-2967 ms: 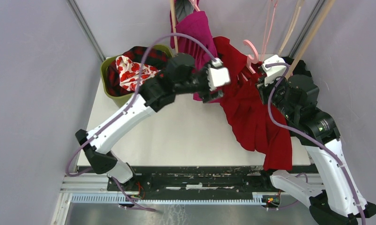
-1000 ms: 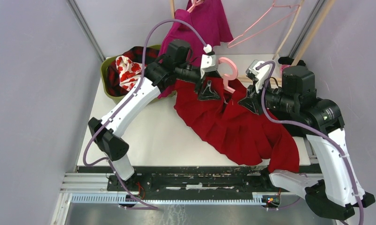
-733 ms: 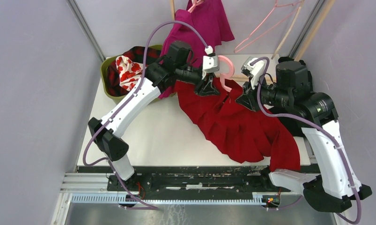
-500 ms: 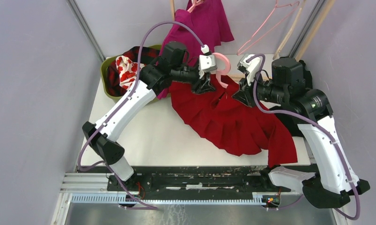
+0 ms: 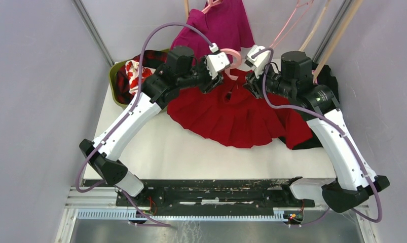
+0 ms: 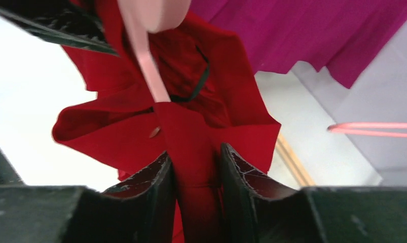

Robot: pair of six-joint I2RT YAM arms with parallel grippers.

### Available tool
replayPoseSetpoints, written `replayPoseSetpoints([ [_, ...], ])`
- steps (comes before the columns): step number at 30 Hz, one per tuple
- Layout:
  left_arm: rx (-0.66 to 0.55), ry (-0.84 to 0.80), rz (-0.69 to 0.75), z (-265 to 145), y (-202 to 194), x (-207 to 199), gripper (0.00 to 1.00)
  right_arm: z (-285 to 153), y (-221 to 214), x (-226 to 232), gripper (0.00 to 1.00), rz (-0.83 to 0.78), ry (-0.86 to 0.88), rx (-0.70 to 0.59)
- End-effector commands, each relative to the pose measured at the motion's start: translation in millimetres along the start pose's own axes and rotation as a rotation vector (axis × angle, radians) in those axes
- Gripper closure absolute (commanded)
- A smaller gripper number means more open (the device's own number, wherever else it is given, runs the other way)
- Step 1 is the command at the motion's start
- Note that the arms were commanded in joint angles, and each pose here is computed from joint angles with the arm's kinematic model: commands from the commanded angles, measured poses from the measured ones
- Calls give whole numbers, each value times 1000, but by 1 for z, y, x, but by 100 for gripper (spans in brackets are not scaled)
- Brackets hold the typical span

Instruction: Remove the skirt from the hanger

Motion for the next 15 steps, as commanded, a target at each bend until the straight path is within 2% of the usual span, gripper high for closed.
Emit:
replayPoseSetpoints([
  [1,-126,126,48,-26,47,19,97,-15,37,-40,55,-109,-200,-91],
  [5,-46,242,75,-36,32,33,97,-29,45,-57,48,-148,-307,-80],
  [9,26,302,76,-39,14,44,97,-40,63,-60,44,-153,-322,-131],
  [15,-11,282,61,-45,27,40,97,-31,49,-59,41,-151,-317,-94],
])
Point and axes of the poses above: each gripper's point midway between its finger pads, its own z axis out along the fingers, its own x axis along the line the jaws close on, y = z × x, the point moved 3 cm from there along -z, back along the fingers, and after that the axes turned 4 degrees about -z, right-handed, at the moved point
